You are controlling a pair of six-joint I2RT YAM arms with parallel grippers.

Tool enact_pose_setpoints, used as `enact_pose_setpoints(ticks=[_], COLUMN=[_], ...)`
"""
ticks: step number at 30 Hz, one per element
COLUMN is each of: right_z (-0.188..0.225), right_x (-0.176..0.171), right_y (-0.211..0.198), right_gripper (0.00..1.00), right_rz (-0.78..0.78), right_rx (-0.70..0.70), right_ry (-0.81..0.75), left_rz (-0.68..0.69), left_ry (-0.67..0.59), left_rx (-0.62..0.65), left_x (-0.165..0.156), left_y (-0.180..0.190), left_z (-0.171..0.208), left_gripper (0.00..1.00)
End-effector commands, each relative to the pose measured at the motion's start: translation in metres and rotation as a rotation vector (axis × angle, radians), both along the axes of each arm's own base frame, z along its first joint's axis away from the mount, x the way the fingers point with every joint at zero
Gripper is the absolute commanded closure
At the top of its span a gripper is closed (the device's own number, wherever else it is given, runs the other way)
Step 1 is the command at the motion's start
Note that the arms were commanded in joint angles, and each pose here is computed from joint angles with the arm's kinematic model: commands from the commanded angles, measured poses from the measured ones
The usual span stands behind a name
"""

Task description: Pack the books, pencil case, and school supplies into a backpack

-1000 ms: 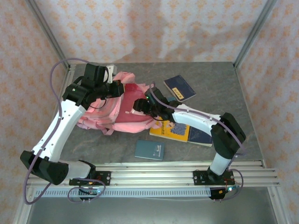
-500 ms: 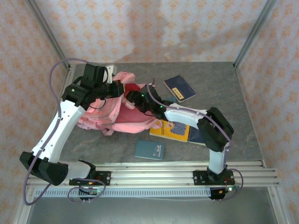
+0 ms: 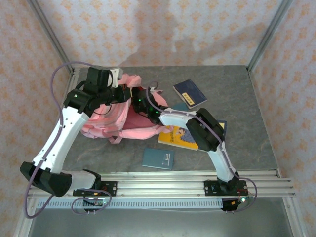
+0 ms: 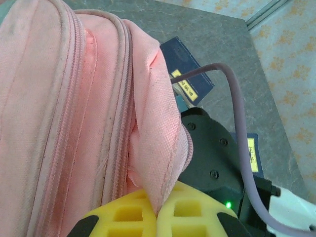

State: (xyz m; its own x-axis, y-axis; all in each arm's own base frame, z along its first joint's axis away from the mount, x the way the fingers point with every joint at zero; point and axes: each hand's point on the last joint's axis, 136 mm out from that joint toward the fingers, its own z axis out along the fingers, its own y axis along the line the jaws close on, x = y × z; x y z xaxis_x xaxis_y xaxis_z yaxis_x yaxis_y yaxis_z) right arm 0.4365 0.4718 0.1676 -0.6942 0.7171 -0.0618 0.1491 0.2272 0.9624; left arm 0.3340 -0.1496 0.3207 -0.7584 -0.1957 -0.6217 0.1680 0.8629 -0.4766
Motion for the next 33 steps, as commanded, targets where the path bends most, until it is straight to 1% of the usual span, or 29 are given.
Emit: enact_pose_setpoints(ticks=[1, 5, 10, 13, 16, 18, 21, 23, 25, 27, 29, 33], right_z=[0.05, 0.048, 0.043, 0.043, 0.056, 0.067, 0.08, 0.088, 0.096, 0.095, 0.089, 0.061], right_x=[-0.008, -0.011, -0.01, -0.011, -0.019, -0.028, -0.04, -0.046, -0.053, -0.057, -0.059, -0.055], right_y=[0.024, 0.02, 0.001, -0.013, -0.025, -0.035, -0.06, -0.08, -0.095, -0.111, -0.123, -0.165], right_gripper=[0.01, 0.01, 0.01, 0.0, 0.01, 0.01, 0.01, 0.01, 0.0, 0.02, 0.06, 0.16], right_rz=[0.037, 0.04, 0.017, 0.014, 0.051, 0.085, 0.076, 0.05, 0.056, 0.074, 0.123, 0.165], right_rx=[0.053, 0.037, 0.015, -0.04, -0.146, -0.255, -0.397, -0.451, -0.478, -0.533, -0.597, -0.712], right_ry=[-0.11, -0.121, -0.128, -0.155, -0.234, -0.304, -0.378, -0.426, -0.464, -0.458, -0.43, -0.314], left_rz=[-0.039, -0.036, -0.027, -0.016, 0.011, 0.044, 0.09, 0.121, 0.134, 0.143, 0.137, 0.105], left_ry=[-0.151, -0.153, -0.153, -0.15, -0.144, -0.139, -0.126, -0.115, -0.098, -0.078, -0.058, -0.003], left_rx=[-0.096, -0.089, -0.084, -0.076, -0.054, -0.034, -0.005, 0.009, 0.012, 0.005, -0.011, -0.077], left_x=[0.013, 0.014, 0.015, 0.015, 0.015, 0.016, 0.018, 0.02, 0.022, 0.026, 0.03, 0.043], left_y=[-0.013, -0.012, -0.009, -0.005, 0.001, 0.008, 0.017, 0.022, 0.024, 0.023, 0.019, 0.002], left_z=[0.05, 0.05, 0.05, 0.048, 0.043, 0.038, 0.027, 0.02, 0.013, 0.005, -0.002, -0.02], left_gripper=[1.0, 1.0, 1.0, 1.0, 1.0, 1.0, 1.0, 1.0, 1.0, 1.0, 1.0, 1.0])
